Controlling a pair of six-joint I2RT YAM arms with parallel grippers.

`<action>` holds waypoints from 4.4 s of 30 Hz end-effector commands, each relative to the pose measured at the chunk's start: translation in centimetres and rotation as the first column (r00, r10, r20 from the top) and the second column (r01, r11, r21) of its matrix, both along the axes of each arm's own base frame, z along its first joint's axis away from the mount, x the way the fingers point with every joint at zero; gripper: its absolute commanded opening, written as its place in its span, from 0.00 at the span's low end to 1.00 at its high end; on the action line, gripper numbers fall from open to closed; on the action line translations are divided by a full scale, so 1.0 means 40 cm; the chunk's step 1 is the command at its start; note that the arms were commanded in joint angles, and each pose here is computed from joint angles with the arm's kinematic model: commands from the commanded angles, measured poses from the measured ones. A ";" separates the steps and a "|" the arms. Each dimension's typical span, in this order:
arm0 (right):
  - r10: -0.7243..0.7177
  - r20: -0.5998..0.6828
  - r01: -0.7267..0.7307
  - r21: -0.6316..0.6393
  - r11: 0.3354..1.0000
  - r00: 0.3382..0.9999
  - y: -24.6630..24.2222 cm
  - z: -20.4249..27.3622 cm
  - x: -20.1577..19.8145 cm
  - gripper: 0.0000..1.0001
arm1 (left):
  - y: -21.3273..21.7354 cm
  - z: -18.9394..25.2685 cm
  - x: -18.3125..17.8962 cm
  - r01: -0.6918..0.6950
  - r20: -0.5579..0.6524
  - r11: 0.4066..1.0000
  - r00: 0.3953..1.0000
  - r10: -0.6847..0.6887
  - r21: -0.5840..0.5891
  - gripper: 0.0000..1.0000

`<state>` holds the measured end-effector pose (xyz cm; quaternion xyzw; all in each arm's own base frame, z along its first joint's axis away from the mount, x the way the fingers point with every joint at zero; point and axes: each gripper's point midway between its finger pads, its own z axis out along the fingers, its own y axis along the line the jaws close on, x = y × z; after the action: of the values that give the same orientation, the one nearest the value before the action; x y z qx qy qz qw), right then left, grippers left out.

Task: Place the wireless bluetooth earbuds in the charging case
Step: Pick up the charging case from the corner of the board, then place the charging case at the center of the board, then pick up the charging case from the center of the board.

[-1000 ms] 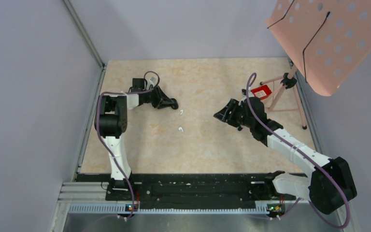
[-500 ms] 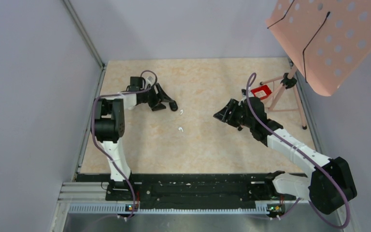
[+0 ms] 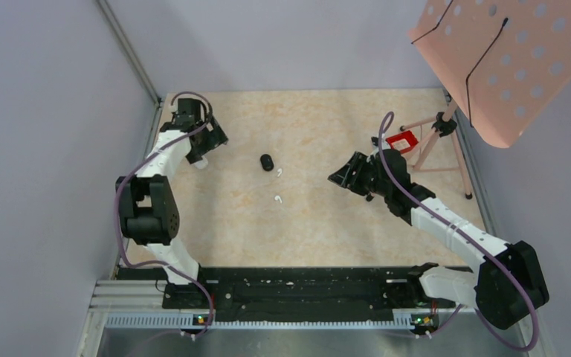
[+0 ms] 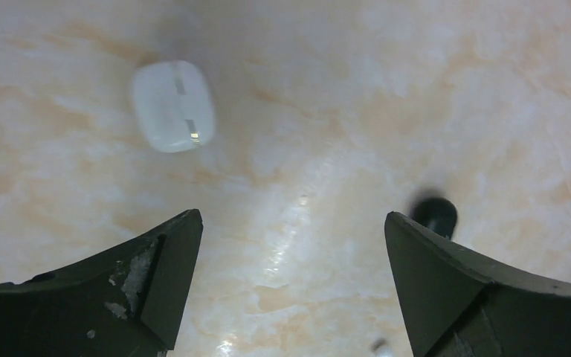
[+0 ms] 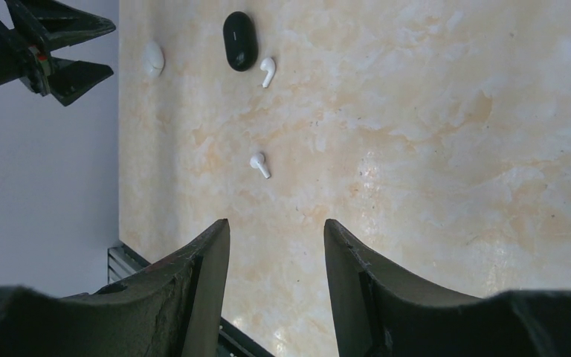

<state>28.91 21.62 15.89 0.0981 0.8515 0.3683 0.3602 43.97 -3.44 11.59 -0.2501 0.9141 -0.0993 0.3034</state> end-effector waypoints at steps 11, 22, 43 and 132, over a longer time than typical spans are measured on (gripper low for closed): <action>0.022 0.080 -0.024 0.029 0.999 0.997 0.010 0.054 0.017 0.48 | 0.215 -0.100 -0.016 -0.172 -0.176 0.974 0.965 0.196 0.147 0.92; 0.013 0.088 -0.016 0.030 0.999 0.996 0.003 0.063 0.010 0.48 | 0.219 -0.188 0.042 -0.122 -0.255 0.986 0.956 0.147 0.112 0.80; 0.056 0.080 -0.060 0.052 0.997 0.995 0.025 0.058 0.008 0.47 | -0.129 0.067 -0.133 0.238 -0.031 0.971 0.971 -0.238 0.002 0.43; 0.049 -0.075 -0.052 -0.030 0.998 0.996 0.000 -0.068 -0.018 0.50 | -0.527 -0.153 -0.591 0.361 -0.216 0.926 0.918 -0.333 0.107 0.86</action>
<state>26.78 21.06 10.63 0.0951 0.8910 0.3373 0.2886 20.25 -23.34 4.73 0.0339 0.9782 0.0036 0.2047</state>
